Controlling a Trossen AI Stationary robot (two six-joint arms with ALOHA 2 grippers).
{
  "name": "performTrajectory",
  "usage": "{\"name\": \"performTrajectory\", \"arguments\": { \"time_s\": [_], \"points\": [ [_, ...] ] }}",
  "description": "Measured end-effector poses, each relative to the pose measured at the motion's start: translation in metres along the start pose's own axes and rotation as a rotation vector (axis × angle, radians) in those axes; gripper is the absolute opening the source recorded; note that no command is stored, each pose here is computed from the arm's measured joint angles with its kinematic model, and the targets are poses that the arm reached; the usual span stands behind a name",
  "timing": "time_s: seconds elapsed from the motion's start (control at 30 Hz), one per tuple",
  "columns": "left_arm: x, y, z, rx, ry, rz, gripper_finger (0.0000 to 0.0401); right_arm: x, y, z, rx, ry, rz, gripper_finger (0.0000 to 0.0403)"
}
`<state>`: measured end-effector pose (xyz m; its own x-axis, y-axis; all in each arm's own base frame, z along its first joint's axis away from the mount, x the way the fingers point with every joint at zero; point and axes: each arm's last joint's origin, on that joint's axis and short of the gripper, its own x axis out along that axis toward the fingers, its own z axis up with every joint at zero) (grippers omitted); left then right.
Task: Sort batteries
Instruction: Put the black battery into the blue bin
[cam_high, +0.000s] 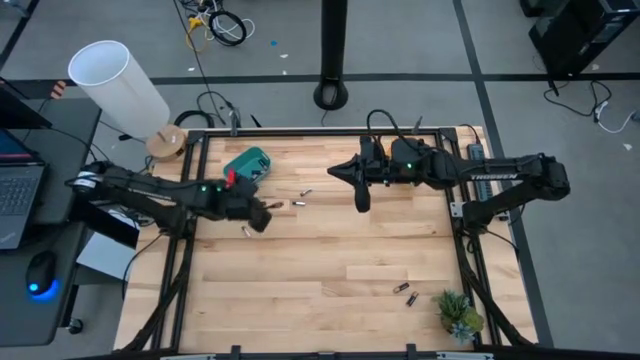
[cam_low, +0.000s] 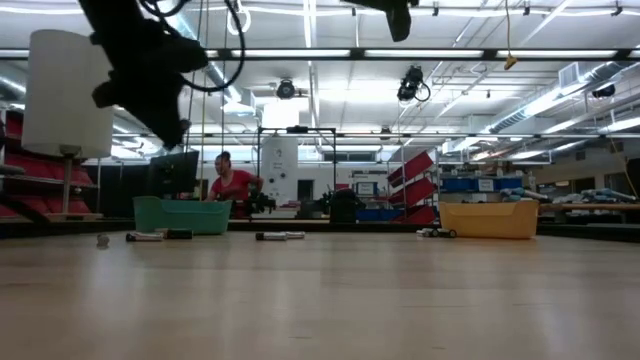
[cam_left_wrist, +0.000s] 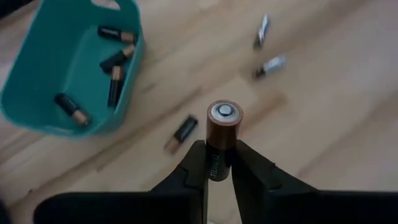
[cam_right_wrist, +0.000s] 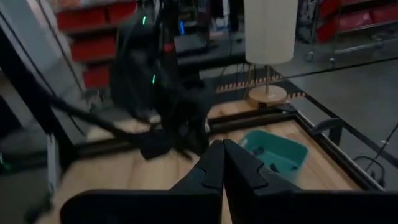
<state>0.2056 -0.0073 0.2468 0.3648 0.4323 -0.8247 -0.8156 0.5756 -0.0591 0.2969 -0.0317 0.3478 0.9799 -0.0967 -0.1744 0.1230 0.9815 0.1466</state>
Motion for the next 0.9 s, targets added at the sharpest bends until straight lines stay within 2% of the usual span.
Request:
{"name": "performTrajectory", "arguments": {
  "time_s": [0.1, 0.2, 0.4, 0.53, 0.63, 0.9],
  "points": [
    [0.01, 0.001, 0.012, -0.067, -0.033, 0.009, 0.0067, 0.001, -0.012, -0.01, -0.086, 0.057, 0.016, 0.0015],
    [0.022, 0.009, 0.022, -0.113, -0.054, 0.1, 0.0072, 0.002, -0.026, -0.034, -0.123, 0.136, 0.025, 0.0013],
    [0.049, 0.033, 0.046, -0.245, -0.067, 0.245, 0.0075, 0.0, -0.038, -0.067, 0.031, 0.238, 0.086, 0.0011],
    [0.064, 0.046, 0.055, -0.302, -0.041, 0.314, 0.0077, 0.001, -0.026, -0.07, 0.043, 0.247, 0.15, 0.0015],
    [0.074, 0.052, 0.058, -0.337, 0.017, 0.317, 0.0085, 0.002, -0.016, -0.069, 0.038, 0.224, 0.188, 0.0014],
    [0.08, 0.055, 0.059, -0.271, 0.092, 0.291, 0.0128, 0.004, -0.001, -0.061, 0.047, 0.139, 0.234, 0.001]
  ]
}}
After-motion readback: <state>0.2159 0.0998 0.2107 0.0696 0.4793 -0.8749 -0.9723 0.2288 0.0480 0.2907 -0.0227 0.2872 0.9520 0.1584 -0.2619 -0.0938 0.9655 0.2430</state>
